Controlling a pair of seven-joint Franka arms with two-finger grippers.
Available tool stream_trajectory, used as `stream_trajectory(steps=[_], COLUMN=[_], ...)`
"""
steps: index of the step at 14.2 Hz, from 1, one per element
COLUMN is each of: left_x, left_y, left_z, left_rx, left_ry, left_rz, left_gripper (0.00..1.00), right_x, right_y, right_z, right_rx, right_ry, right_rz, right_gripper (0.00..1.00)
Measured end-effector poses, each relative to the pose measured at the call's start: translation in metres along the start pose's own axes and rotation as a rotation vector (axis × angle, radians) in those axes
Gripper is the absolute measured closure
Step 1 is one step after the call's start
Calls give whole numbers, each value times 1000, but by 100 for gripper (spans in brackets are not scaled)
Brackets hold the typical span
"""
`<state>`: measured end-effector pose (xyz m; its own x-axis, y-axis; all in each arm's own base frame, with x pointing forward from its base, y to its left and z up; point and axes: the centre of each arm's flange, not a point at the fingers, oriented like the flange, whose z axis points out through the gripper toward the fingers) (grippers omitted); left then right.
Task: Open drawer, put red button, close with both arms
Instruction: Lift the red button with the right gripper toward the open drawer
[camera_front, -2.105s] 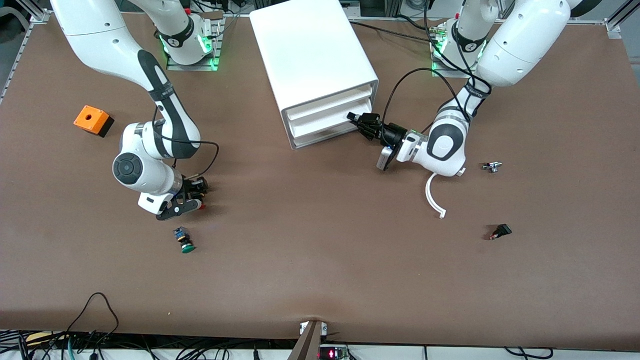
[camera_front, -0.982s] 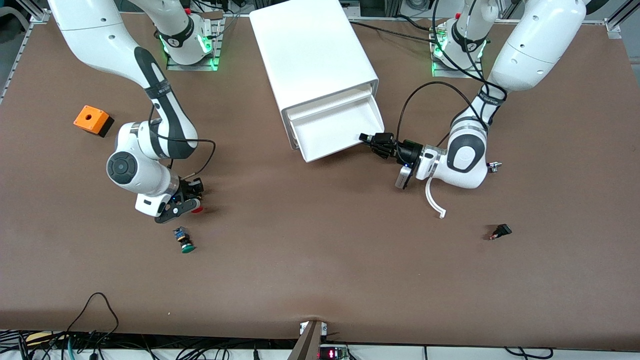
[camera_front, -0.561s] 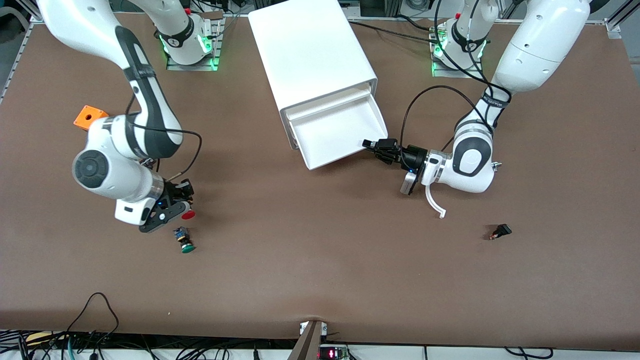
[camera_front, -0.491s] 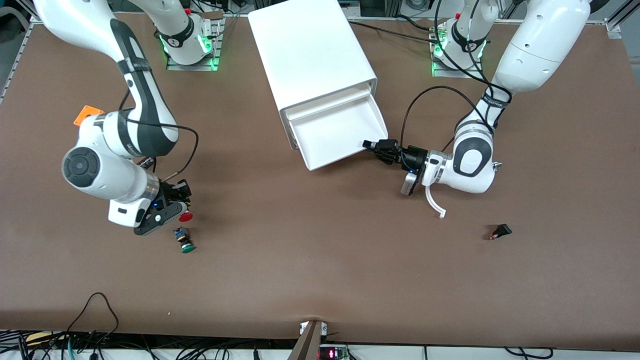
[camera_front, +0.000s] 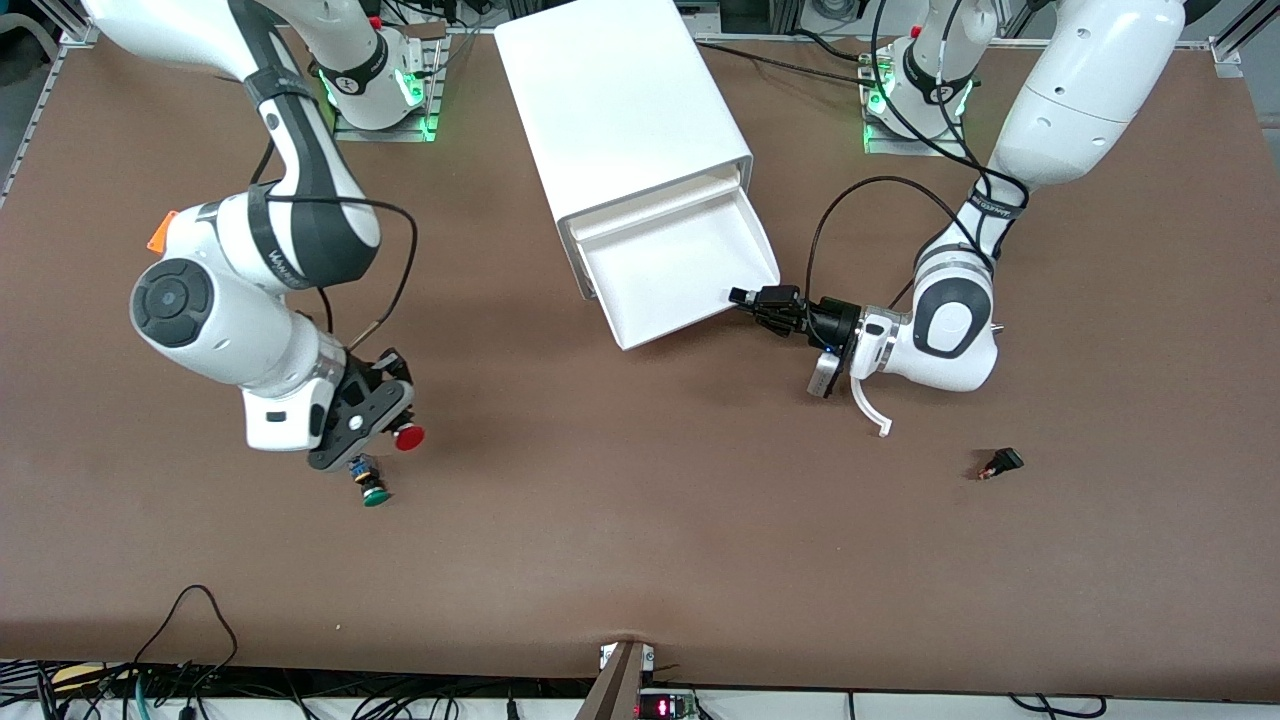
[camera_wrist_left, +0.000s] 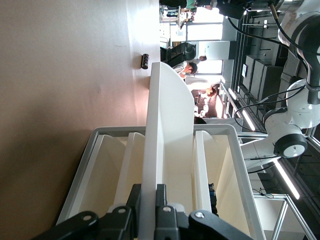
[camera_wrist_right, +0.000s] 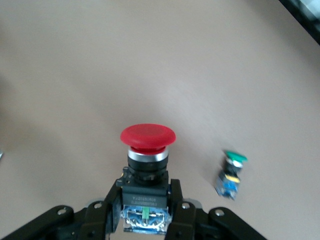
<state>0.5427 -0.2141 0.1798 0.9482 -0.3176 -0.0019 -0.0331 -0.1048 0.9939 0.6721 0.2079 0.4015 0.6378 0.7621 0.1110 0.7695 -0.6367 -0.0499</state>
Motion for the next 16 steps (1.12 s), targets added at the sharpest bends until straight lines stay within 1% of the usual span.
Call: stream_trajectory(steps=[1, 2, 5, 7, 8, 9, 10, 11, 14, 16], left_x=[0, 2, 12, 16, 17, 18, 18, 19, 19, 17], left_y=[0, 1, 6, 12, 15, 19, 26, 35, 69, 79], left_z=[0, -3, -22, -34, -38, -41, -44, -47, -56, -67], left_rx=[0, 5, 14, 13, 12, 21, 40, 64, 154, 205], left_ry=[0, 9, 42, 59, 58, 45, 28, 10, -37, -52], left_rz=[0, -1, 7, 15, 11, -1, -17, -34, -73, -90], left_gripper=[85, 81, 51, 33, 25, 14, 5, 0, 0, 0], right_x=[8, 18, 48, 68, 77, 85, 91, 96, 100, 103], right_y=[-11, -23, -66, -101, -120, -139, -155, -168, -181, -185], right_z=[-4, -9, -25, -31, -33, -33, -33, -33, -32, -29], right_rx=[7, 11, 7, 0, -1, -3, -9, -17, -27, -30], right_ry=[5, 10, 34, 49, 54, 54, 51, 47, 40, 44], right_rz=[-59, -122, -306, -426, -476, -513, -543, -567, -636, -697], right_gripper=[59, 59, 59, 59, 59, 59, 59, 59, 59, 59])
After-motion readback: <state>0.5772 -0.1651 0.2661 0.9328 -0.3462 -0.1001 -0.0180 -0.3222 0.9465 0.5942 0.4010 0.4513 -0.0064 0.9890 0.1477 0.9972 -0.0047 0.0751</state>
